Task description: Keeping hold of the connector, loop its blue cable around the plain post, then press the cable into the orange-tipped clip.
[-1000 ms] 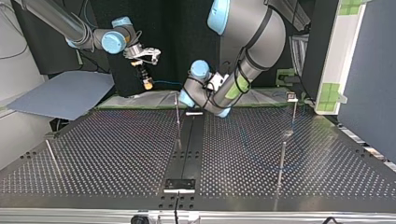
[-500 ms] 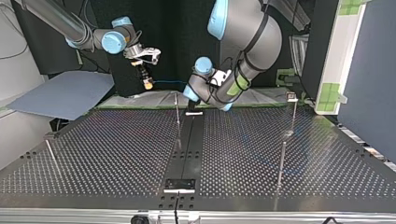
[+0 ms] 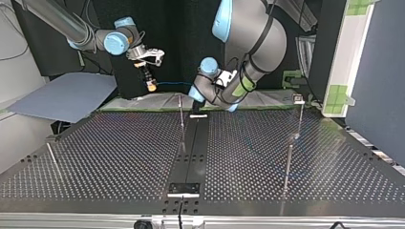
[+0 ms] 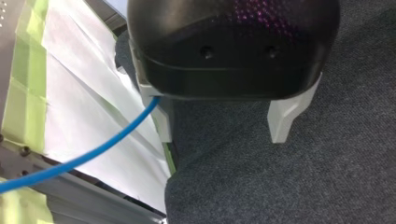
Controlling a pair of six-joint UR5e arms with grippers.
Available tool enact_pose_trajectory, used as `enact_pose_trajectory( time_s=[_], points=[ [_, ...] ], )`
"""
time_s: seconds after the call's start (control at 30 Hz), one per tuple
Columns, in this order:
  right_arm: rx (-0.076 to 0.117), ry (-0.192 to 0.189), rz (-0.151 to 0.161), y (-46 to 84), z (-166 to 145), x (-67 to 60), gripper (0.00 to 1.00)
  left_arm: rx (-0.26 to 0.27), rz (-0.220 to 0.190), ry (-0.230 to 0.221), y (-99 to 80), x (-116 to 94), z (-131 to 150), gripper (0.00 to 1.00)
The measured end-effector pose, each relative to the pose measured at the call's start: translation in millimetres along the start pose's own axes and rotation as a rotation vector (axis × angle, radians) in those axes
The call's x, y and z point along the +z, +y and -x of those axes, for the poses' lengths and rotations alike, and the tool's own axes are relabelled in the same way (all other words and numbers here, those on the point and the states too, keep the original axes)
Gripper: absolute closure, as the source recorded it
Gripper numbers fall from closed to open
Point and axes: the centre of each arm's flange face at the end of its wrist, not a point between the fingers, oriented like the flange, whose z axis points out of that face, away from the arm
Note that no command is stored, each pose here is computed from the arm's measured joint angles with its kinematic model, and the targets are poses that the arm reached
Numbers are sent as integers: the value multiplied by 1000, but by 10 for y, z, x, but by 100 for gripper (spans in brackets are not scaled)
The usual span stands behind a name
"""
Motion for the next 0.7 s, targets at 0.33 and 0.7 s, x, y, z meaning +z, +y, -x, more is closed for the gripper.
enact_pose_trajectory(
  time_s=[0.33,0.7],
  points=[
    [-1,-2,-3,-22,2,-2,100,3,4,19,-33,212,-197,0],
    [-3,7,-3,-25,-8,5,100,-12,34,16,62,246,-185,0]
  ],
)
